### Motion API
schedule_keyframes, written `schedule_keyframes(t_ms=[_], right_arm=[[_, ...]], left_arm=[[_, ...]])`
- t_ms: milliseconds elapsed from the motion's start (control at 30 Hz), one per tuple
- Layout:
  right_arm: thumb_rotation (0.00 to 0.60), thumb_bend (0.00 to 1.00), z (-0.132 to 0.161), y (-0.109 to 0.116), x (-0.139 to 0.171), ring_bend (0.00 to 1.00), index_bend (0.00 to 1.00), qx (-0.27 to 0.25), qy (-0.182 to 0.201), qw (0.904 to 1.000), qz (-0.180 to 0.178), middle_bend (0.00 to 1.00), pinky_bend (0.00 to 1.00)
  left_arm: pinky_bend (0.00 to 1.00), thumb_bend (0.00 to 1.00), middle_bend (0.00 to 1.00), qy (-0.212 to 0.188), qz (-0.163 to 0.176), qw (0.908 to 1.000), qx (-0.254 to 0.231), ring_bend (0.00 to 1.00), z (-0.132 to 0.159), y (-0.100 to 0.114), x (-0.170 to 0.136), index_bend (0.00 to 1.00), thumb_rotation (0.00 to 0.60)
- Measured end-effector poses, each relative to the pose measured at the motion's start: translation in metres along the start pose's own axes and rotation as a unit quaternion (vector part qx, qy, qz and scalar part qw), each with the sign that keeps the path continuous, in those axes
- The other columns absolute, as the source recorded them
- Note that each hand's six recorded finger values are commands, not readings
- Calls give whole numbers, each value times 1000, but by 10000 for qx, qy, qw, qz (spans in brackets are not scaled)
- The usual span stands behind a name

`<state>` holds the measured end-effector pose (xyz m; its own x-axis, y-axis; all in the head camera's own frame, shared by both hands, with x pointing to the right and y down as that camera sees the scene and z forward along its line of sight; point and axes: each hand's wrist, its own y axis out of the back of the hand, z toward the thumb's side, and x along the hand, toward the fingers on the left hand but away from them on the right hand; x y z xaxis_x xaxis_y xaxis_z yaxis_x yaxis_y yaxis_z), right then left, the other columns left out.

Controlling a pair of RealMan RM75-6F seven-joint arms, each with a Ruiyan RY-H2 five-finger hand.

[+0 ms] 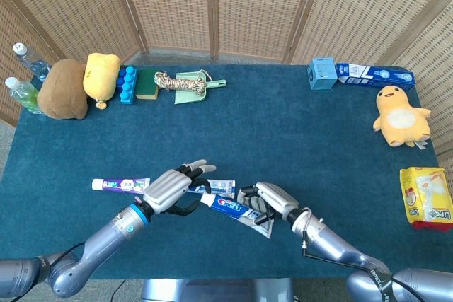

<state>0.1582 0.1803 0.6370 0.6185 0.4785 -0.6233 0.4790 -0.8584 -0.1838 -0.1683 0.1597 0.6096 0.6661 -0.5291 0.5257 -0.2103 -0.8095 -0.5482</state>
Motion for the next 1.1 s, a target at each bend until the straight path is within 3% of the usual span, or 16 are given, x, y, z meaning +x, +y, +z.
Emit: schedule_keyframes(t_ms=[300,700,1100], right_arm=[[600,472,-1,2,-2,683,925,-52,-36,10000,-47,723,712],[600,472,0,8,-6,683,922,-170,-40,9996,-212,723,712],[600,473,5,11,-4,688,920,-567,6,9980,-276,723,714]], left_arm=[[128,458,130,76,10,10000,-3,23,-4,1,-1,399,600],[126,455,106,52,-7,10000,24,9,-3,0,-1,298,600],[129,455,113,46,129,9998,110,9,-3,2,1,338,600]])
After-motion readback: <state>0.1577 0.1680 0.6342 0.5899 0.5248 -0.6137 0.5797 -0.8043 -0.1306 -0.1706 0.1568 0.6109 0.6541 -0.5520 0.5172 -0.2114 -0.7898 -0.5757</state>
